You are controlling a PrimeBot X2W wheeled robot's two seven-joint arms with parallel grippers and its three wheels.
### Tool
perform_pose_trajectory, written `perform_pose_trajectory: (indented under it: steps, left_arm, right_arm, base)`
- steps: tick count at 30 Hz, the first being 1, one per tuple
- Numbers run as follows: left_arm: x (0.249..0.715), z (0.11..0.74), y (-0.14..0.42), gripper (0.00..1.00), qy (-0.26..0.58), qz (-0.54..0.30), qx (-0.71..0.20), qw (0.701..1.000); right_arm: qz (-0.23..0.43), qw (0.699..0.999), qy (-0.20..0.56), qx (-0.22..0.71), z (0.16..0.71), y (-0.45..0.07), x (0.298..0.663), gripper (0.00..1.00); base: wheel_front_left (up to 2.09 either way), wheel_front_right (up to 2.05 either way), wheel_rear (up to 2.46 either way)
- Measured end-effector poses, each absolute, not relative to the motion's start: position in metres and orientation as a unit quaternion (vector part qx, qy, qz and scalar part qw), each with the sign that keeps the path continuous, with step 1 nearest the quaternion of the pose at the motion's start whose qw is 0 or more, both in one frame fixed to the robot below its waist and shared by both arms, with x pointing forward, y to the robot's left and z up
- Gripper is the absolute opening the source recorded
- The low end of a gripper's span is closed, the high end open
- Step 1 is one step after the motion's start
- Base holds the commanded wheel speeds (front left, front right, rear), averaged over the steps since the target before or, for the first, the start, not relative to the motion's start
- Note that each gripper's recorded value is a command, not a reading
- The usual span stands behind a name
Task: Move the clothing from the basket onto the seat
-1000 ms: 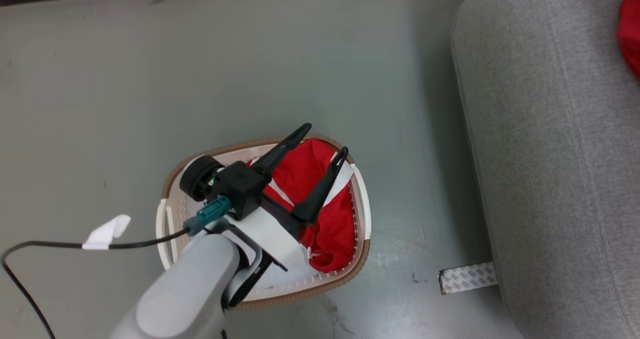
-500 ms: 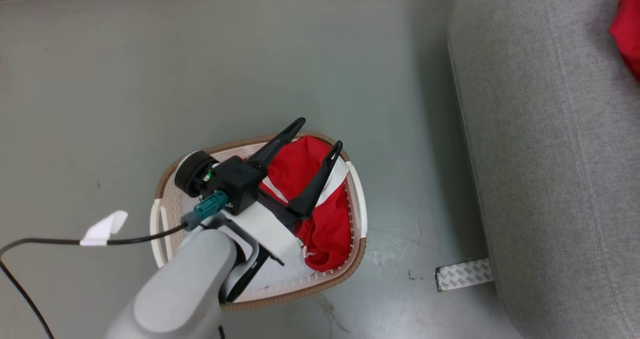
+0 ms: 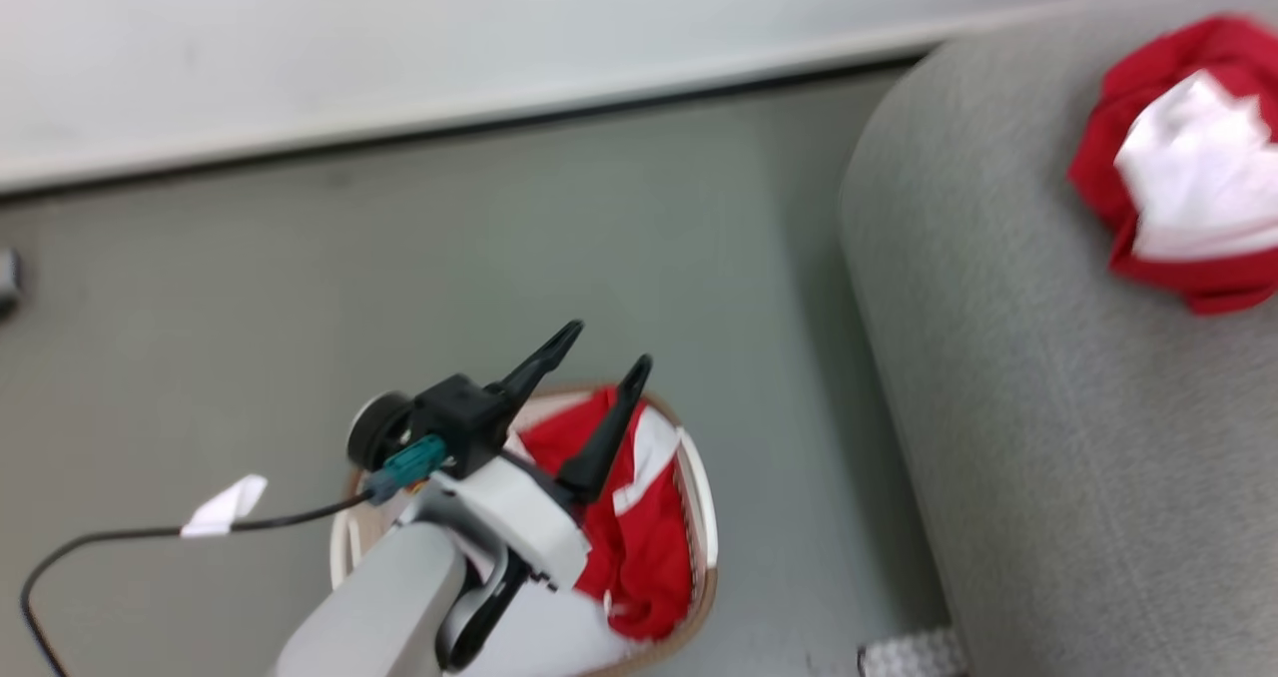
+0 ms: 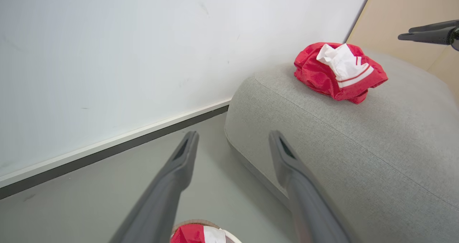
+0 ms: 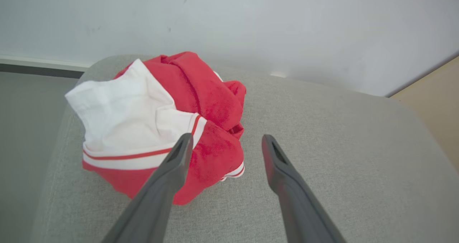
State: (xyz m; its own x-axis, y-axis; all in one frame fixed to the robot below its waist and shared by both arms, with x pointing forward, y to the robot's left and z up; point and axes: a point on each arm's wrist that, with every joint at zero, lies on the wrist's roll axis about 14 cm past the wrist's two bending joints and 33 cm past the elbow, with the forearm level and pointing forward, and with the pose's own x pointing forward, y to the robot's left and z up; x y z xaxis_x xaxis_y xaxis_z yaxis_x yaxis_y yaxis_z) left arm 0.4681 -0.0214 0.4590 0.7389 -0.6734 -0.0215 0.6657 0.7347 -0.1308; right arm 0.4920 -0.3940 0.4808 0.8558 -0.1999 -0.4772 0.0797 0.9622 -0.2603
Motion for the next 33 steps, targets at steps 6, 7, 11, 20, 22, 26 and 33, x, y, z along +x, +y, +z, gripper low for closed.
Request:
perform_pose_trajectory:
  steps: [6,7,11,20,22,26,33]
  left_arm:
    - [0.459,0.500,0.003,1.00,-0.003,-0.307,-0.057,0.950]
    - [0.457,0.507,0.008,1.00,-0.011,-0.297,-0.055,0.953]
    - [0.447,0.530,0.035,1.00,-0.037,-0.251,-0.051,0.966]
    - [0.424,0.559,0.109,1.00,-0.082,-0.145,-0.052,0.985]
    - [0.418,0.557,0.123,1.00,-0.082,-0.124,-0.050,0.988]
    - [0.410,0.549,0.140,1.00,-0.079,-0.096,-0.050,0.991]
    - [0.400,0.544,0.163,1.00,-0.081,-0.055,-0.054,0.994]
  right_arm:
    - [-0.036,0.985,0.138,-0.100,0.563,-0.369,0.487,1.00]
    - [-0.030,0.989,0.113,-0.091,0.576,-0.364,0.485,1.00]
    - [0.005,0.997,0.032,-0.067,0.617,-0.338,0.474,1.00]
    - [0.069,0.995,-0.070,-0.012,0.632,-0.283,0.449,1.00]
    - [0.084,0.993,-0.081,0.001,0.624,-0.266,0.442,1.00]
    - [0.091,0.992,-0.089,0.024,0.599,-0.246,0.426,1.00]
    - [0.073,0.992,-0.080,0.063,0.551,-0.213,0.388,1.00]
  base:
    - [0.00,0.00,0.00]
    - [0.00,0.00,0.00]
    - [0.00,0.00,0.00]
    - [0.00,0.00,0.00]
    - [0.00,0.00,0.00]
    - [0.00,0.00,0.00]
    - [0.00,0.00,0.00]
